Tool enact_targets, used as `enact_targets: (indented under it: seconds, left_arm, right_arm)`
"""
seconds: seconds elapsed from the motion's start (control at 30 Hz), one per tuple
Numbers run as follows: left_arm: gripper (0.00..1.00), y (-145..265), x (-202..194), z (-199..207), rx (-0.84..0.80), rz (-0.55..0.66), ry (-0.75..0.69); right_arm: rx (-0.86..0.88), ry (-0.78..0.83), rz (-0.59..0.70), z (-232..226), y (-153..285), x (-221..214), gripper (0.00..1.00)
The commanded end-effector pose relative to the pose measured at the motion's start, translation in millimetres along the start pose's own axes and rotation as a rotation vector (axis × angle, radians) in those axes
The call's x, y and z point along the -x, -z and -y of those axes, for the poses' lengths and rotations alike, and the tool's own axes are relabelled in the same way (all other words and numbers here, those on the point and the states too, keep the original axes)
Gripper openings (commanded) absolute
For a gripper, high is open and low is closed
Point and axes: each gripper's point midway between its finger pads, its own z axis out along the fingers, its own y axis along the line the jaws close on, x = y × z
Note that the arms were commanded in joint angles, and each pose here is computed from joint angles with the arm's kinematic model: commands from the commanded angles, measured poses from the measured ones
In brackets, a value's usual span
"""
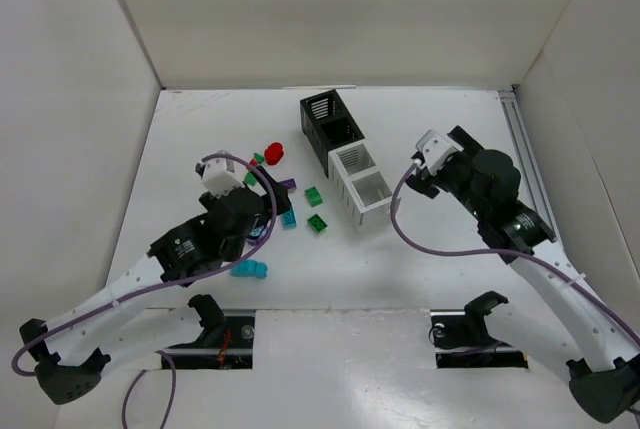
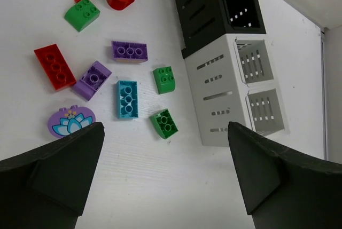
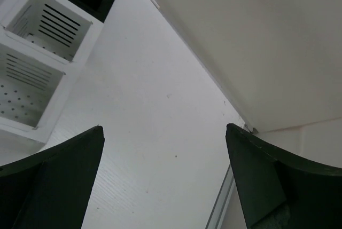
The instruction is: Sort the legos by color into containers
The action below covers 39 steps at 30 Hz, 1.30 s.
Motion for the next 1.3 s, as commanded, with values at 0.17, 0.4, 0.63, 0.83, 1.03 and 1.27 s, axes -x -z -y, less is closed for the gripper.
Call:
enact_targets:
  seconds: [0.17, 0.4, 0.63, 0.83, 1.03, 1.27]
  left_arm:
    - [1.0, 4.8, -10.8, -24.0, 0.092, -0.032, 0.049]
    - [1.0, 21.3, -17.5, -47.3, 0.161, -0.079, 0.144]
    - [1.0, 31.4, -22.4, -68.4, 0.178, -0.077, 0.221]
    - [1.0, 33.6, -29.9, -78.2, 0.195, -0.091, 0.251]
    - [1.0, 39.7, -33.2, -85.0, 0.198, -0.107, 0.286]
    - [1.0, 42.2, -34.0, -85.9, 0.182, -0.112, 0.299]
  right_arm:
    - [0.093, 0.092, 0.209, -22.7, -5.2, 90.5, 1.0]
    - [0.314, 0.184, 0.202, -97.4, -30.5, 126.4, 1.0]
    - [0.424, 0.148, 0.088, -194.4, -71.8, 126.7, 0.98]
    - [0.478, 0.13, 0.0, -256.6, -96.7, 120.2, 0.94]
    - [0.501, 0.002, -0.072, -313.1, -123.9, 107.1, 0.94]
    - [0.449, -0.103, -0.155, -341.2, -151.8, 93.1, 0.94]
